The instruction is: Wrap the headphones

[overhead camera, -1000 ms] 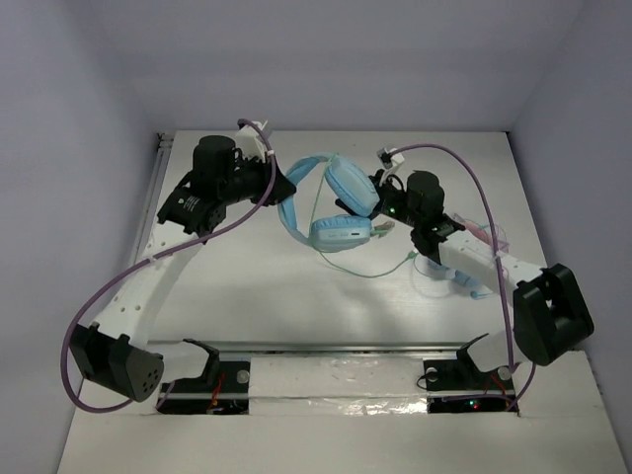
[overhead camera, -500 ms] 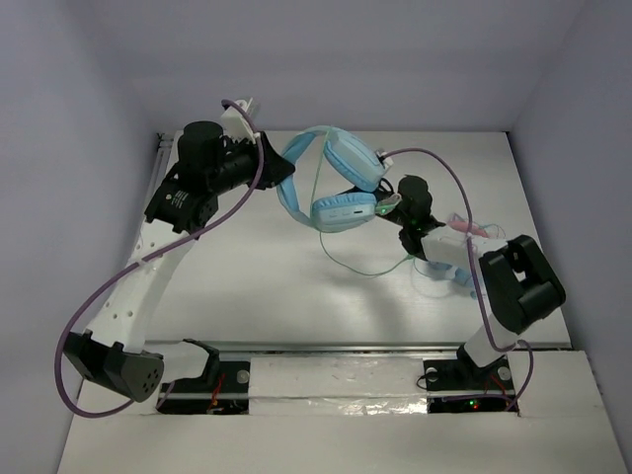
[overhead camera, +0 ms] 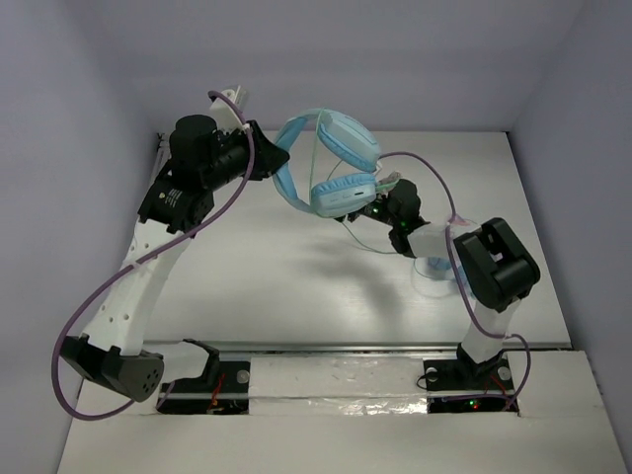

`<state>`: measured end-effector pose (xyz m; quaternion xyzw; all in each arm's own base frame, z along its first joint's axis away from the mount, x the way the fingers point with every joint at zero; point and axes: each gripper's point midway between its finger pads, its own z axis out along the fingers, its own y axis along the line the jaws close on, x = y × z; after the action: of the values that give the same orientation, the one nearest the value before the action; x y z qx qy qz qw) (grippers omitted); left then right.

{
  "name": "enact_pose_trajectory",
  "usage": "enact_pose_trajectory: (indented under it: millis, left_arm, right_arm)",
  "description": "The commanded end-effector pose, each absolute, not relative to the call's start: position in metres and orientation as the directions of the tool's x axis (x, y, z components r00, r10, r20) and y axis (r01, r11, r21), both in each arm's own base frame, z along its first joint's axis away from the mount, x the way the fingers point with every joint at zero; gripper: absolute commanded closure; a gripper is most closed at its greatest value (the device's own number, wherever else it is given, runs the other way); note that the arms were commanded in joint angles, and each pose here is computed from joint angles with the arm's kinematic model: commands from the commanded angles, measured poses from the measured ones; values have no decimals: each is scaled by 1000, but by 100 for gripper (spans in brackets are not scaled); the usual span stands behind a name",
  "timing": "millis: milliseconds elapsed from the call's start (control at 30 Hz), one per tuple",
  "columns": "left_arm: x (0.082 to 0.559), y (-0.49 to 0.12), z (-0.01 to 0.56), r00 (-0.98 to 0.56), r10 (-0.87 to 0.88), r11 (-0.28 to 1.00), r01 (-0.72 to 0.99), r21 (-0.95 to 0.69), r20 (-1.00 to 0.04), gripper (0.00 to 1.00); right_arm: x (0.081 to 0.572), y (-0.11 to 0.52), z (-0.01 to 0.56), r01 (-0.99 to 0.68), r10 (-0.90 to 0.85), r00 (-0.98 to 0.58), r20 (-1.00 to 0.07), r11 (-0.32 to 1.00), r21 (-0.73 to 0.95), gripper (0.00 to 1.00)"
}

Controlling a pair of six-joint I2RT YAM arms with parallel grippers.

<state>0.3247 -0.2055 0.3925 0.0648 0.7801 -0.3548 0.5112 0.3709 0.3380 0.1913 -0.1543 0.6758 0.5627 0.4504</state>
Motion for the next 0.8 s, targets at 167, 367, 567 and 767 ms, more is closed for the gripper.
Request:
enact_pose_trajectory:
  millis: [167, 367, 567, 767]
  left_arm:
    - [321, -208, 466, -351, -385, 668, 532, -520, -854, 100]
    - [318, -206, 464, -358, -376, 672, 529, -518, -855, 100]
    - [315, -204, 459, -361, -367, 683, 521, -512, -857, 100]
    - [313, -203, 458, -365, -362, 683, 523, -511, -858, 100]
  right_arm:
    - [378, 347, 192, -733, 335, -486, -807, 347, 586, 48]
    - [382, 327, 192, -701, 332, -418, -845, 474, 533, 54]
    - [371, 327, 205, -736, 316, -404, -859, 444, 510, 70]
    - [386, 326, 197, -703, 333, -400, -854, 487, 519, 40]
